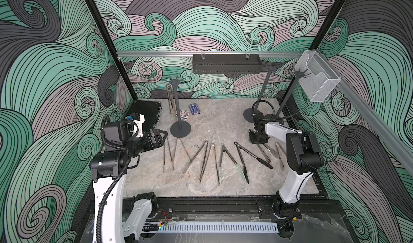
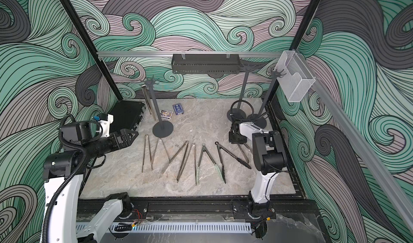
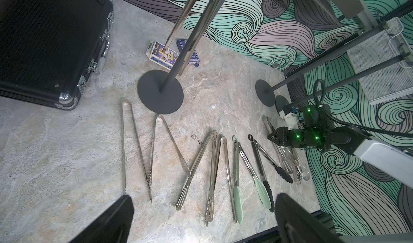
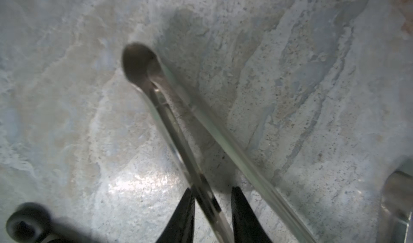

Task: Hang food tongs on kitchen utensil racks
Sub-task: Pick up the food tongs from the center of the board.

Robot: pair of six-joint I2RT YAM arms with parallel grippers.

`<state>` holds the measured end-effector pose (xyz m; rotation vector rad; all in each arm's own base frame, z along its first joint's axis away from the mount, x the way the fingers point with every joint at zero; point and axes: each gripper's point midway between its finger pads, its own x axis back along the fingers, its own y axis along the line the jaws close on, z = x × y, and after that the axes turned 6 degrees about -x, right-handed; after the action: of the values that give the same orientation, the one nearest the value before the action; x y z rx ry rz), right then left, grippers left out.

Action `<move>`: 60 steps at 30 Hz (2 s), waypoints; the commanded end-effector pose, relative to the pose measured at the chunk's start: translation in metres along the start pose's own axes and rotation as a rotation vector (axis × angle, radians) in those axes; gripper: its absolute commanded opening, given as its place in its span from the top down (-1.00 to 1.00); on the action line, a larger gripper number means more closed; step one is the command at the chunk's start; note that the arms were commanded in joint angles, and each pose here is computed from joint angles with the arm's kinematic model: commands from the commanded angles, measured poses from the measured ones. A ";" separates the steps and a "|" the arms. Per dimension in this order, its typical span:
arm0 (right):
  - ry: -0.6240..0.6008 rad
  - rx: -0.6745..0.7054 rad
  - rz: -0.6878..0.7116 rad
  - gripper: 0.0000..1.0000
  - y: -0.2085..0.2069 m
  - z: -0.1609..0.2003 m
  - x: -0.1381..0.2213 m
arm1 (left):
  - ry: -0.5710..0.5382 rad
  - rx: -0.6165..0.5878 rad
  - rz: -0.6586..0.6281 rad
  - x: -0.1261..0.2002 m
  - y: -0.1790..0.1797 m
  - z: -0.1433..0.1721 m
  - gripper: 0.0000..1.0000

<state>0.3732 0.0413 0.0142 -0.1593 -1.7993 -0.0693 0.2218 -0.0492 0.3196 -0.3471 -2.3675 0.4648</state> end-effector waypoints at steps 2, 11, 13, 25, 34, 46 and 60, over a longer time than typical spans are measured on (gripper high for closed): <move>0.068 0.013 0.018 0.53 -0.004 0.013 -0.006 | -0.019 -0.017 0.029 0.001 -0.006 -0.002 -0.97; 0.091 0.032 -0.014 1.00 0.001 0.020 -0.007 | -0.029 -0.021 0.006 0.005 -0.004 -0.003 -0.97; 0.083 0.039 -0.025 1.00 0.004 0.017 -0.004 | -0.028 -0.023 0.001 0.006 -0.003 -0.002 -0.97; -0.179 0.133 -0.106 1.00 0.034 -0.034 0.084 | -0.063 -0.051 -0.092 0.019 0.006 -0.004 -0.82; -0.524 0.515 -0.292 1.00 0.130 -0.043 0.226 | -0.060 -0.005 -0.200 0.019 0.027 -0.002 -0.93; -0.888 0.674 -0.678 1.00 0.250 -0.036 0.382 | -0.071 -0.002 -0.218 0.015 0.033 0.001 -0.97; -0.915 0.896 -0.886 1.00 0.332 -0.048 0.417 | -0.095 -0.041 -0.114 0.011 0.017 0.001 -0.97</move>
<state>0.3826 0.3890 0.3973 1.3013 -2.4924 0.1750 0.2161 -0.0244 0.3054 -0.1540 -2.4240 0.3992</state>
